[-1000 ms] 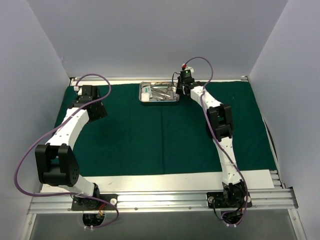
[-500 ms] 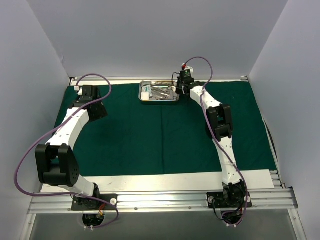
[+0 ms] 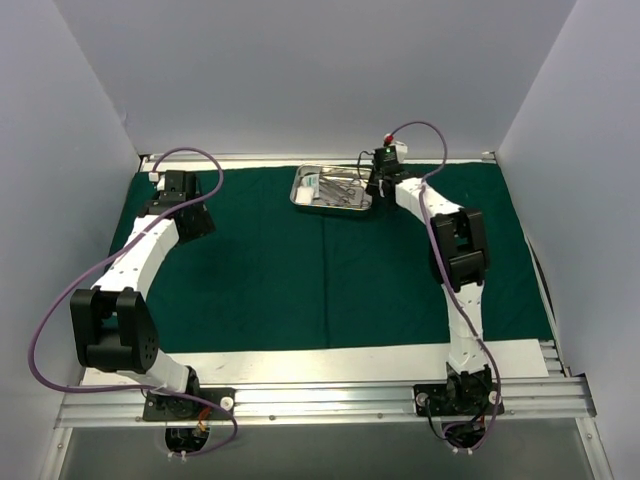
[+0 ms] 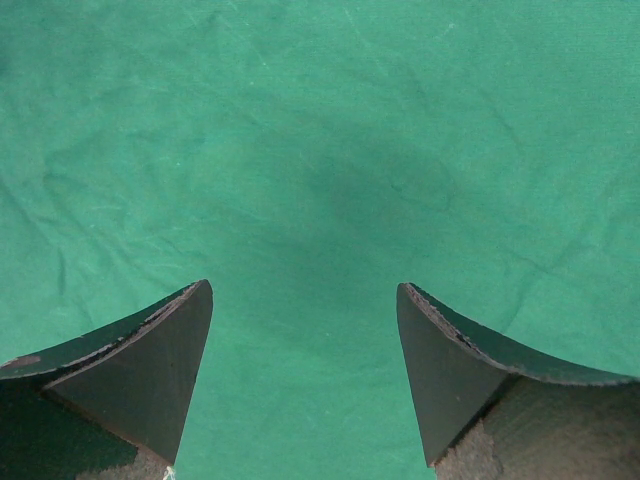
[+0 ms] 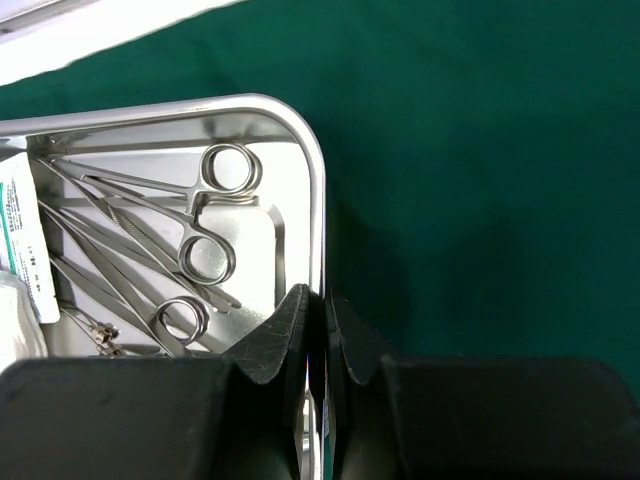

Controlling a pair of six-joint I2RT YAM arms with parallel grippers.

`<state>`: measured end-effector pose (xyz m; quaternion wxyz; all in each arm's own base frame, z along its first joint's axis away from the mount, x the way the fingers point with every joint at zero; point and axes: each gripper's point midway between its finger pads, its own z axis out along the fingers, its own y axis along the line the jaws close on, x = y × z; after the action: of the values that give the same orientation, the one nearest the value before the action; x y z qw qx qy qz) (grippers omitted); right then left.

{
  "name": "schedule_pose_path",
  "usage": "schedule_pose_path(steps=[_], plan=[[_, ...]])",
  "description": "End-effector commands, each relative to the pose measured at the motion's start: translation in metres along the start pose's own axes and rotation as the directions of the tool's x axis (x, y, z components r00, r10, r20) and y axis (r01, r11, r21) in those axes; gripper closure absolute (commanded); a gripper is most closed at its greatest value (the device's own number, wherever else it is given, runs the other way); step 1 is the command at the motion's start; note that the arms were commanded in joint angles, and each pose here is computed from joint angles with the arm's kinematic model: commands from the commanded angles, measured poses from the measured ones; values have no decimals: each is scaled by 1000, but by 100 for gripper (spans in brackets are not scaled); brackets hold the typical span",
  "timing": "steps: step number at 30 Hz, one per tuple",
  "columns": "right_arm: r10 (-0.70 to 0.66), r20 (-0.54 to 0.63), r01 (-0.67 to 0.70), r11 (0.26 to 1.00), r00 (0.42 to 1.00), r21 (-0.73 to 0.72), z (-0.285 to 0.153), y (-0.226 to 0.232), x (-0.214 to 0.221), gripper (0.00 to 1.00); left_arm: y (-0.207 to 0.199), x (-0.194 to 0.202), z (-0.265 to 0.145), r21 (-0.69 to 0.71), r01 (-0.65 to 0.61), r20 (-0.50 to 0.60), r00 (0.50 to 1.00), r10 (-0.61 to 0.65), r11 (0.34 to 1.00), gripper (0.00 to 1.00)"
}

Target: Open and lay out the surgical kit

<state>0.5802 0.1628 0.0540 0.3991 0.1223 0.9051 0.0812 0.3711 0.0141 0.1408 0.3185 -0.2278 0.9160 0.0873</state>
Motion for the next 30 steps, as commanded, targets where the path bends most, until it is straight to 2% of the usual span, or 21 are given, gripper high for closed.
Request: schedule_pose_path(steps=[1,6,7,10,11,13,21,25,26,30], plan=[[123,192,-129,991,974,20,-38,-24,-65,100,-5,-11,-3,14,1,38,999,-2,1000,16],[193,224,-220,970,955,104,-55,-75,-57,100,-5,-10,-2,13,2,35,999,-2,1000,16],[201,211,-232,964,957,130,-55,-89,-42,100,-5,-11,-2,11,3,37,999,-4,1000,16],[265,273,-316,935,925,162,-73,-116,-46,100,-4,-11,-2,7,4,40,999,-4,1000,16],[275,262,-330,923,925,197,-75,-131,-29,100,-3,-11,-2,5,7,40,999,-7,1000,16],[329,331,-409,888,884,210,-94,-149,-37,100,-4,-11,-1,6,8,40,999,-8,1000,16],[473,502,-651,709,724,270,-148,-210,-12,100,-5,-11,-2,12,16,39,999,-17,1000,16],[515,532,-721,619,672,312,-157,-228,17,100,-6,-11,-3,15,22,41,999,-23,1000,16],[537,548,-751,585,642,307,-158,-231,23,100,-5,-11,-2,14,25,41,999,-25,1000,16],[571,554,-789,525,605,320,-162,-236,45,100,-5,-10,-3,14,25,41,999,-26,1000,16]])
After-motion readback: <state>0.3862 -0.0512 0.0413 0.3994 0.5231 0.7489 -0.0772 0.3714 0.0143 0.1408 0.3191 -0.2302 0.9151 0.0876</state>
